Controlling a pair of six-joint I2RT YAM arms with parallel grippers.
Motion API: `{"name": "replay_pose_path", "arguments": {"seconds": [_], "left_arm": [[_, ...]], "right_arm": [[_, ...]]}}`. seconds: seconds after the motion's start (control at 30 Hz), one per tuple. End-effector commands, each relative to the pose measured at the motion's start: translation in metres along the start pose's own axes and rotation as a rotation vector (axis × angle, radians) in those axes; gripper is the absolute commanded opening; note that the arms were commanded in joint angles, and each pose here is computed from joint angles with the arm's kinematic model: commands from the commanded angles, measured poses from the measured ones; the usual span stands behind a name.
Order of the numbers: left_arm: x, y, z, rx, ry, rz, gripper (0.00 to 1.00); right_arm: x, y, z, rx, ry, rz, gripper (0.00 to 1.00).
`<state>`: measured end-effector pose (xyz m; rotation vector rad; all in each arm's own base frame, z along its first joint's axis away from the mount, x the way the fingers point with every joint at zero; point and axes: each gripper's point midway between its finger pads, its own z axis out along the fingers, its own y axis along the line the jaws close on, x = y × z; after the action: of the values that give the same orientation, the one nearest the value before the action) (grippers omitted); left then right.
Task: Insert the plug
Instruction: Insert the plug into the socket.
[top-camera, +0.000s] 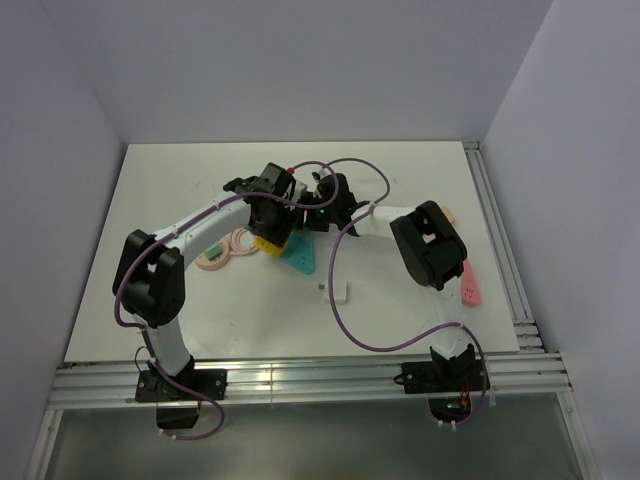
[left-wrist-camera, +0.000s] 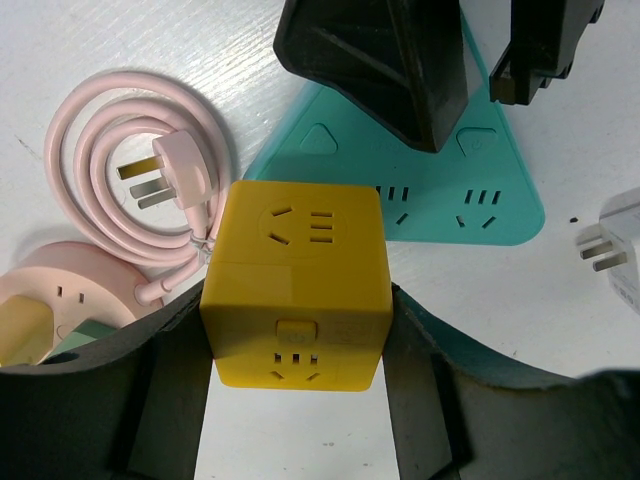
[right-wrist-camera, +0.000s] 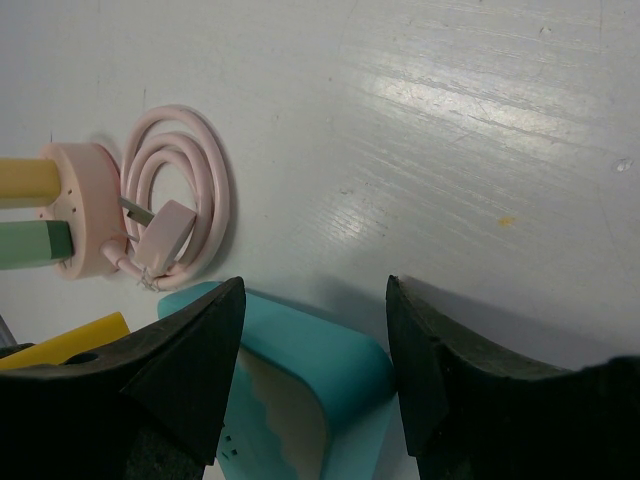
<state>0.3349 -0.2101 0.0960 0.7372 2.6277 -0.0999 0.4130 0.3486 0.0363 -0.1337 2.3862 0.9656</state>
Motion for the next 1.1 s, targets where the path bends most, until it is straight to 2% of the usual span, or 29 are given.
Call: {"name": "replay_pose_path", "arguments": {"seconds": [0.0,0.4,0.6,1.07], "left_arm": [[0.052,-0.008,0.038,0.042,0.204,0.012,0.00],[0.045,-0.012,0.033,0.085,0.175,0.032,0.00],[0.046,-0.002,0.039,0.090,0.195,-0.067,0.00],[0.043,0.004,0.042,0.054,0.203,-0.121,0.00]], "right_arm": [[0.000,0.013,-0.008,-0.018,0.005,-0.005,0.66],[0.001,0.014,-0.009,-0.025,0.006,-0.003,0.66],[0.002,0.018,-0.008,-0.031,0.009,-0.003,0.66],[0.000,0.022,-0.013,-0.039,-0.005,-0.008,0.66]]}}
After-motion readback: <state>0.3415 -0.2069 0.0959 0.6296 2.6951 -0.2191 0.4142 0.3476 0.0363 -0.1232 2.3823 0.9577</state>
